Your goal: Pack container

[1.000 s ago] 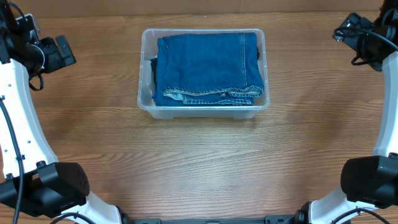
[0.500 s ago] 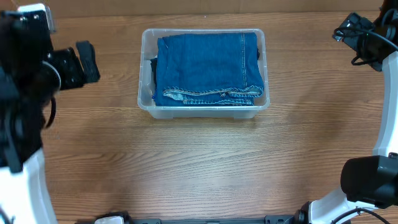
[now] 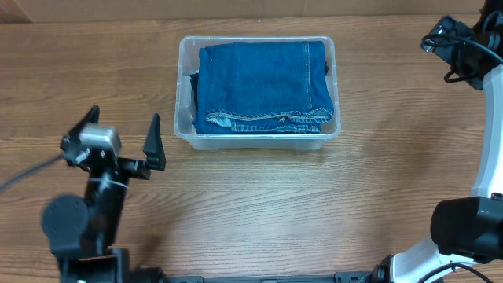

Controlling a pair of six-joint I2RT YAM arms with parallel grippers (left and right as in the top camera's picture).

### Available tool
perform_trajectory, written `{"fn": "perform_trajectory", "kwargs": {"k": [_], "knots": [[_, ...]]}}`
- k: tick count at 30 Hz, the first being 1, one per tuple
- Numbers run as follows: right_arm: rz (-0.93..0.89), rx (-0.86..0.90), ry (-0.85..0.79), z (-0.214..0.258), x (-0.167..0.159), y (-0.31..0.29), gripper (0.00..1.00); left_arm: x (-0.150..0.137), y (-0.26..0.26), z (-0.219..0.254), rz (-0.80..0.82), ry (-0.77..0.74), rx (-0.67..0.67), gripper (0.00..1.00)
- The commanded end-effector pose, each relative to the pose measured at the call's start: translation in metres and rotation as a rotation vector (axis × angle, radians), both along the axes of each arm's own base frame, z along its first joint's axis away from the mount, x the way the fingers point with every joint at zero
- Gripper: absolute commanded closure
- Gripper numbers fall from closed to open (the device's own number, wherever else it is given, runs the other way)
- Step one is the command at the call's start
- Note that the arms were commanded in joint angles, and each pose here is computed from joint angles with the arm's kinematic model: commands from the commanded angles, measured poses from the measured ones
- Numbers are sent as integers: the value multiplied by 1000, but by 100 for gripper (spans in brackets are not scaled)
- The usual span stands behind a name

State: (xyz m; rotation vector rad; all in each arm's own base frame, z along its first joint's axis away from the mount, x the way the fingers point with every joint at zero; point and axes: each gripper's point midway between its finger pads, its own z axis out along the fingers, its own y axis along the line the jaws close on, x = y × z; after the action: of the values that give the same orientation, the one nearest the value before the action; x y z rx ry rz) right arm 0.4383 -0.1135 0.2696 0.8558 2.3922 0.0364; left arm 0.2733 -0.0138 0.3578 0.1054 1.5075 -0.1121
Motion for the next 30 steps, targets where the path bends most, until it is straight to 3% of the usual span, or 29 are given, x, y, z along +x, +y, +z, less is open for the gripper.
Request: {"fn": "perform_trajectory", "kwargs": {"k": [1, 6, 15, 20, 30], "knots": [[-1, 1, -16, 5, 2, 1, 0, -19, -8, -35, -31, -65, 23, 0], [-1, 1, -16, 5, 2, 1, 0, -33, -13, -76, -29, -125, 19, 0], [-1, 1, -16, 5, 2, 1, 0, -32, -3, -143, 32, -72, -34, 0], [-1, 1, -16, 5, 2, 1, 0, -27, 7, -197, 92, 121, -34, 0], [-1, 1, -16, 5, 2, 1, 0, -27, 10, -201, 111, 138, -36, 0]]}}
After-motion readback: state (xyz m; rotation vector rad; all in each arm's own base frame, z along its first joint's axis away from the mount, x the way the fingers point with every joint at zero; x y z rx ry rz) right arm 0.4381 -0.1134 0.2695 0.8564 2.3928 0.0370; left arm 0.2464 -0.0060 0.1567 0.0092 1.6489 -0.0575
